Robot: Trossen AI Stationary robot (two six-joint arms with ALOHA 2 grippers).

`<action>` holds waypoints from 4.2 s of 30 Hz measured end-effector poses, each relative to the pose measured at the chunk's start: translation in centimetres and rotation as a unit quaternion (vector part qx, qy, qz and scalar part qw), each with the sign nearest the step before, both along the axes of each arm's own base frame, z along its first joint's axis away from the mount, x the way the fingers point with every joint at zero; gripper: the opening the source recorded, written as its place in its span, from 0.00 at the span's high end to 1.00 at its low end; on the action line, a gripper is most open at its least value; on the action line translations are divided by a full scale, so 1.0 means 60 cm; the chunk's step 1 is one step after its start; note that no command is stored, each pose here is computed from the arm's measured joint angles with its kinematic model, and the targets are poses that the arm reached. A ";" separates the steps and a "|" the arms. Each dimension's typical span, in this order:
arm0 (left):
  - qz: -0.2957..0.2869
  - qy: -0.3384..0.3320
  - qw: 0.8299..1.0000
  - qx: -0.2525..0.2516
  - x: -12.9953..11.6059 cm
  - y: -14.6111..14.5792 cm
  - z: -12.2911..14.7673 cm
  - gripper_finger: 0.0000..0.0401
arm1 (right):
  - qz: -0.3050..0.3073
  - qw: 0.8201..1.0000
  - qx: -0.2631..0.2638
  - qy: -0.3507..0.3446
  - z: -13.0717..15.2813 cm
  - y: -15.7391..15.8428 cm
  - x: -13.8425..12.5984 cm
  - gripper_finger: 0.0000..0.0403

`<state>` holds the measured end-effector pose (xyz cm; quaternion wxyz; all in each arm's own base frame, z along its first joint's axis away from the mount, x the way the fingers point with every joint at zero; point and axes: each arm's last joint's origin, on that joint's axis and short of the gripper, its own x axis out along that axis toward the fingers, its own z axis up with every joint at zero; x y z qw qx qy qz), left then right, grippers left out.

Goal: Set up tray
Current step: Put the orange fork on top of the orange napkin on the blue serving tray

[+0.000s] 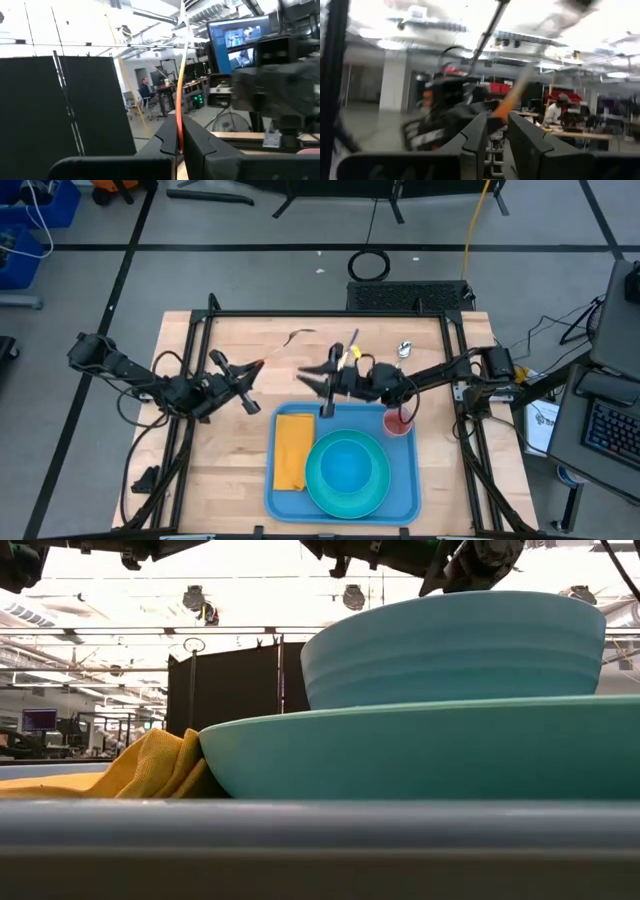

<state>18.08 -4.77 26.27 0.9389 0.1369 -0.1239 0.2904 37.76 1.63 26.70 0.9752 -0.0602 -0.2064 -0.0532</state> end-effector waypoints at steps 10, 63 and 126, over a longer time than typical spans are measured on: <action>-0.037 -0.048 0.990 -0.131 0.002 -0.007 -0.010 0.98 | -0.110 0.975 -0.145 0.130 -0.031 0.085 -0.002 0.82; -0.176 -0.115 0.928 -0.306 0.016 -0.100 -0.066 0.98 | 0.004 0.981 0.176 0.086 -0.125 0.063 -0.440 0.82; -0.148 -0.114 0.891 -0.414 0.058 -0.263 -0.147 0.98 | 0.128 0.967 0.129 0.177 -0.150 0.058 -0.444 0.82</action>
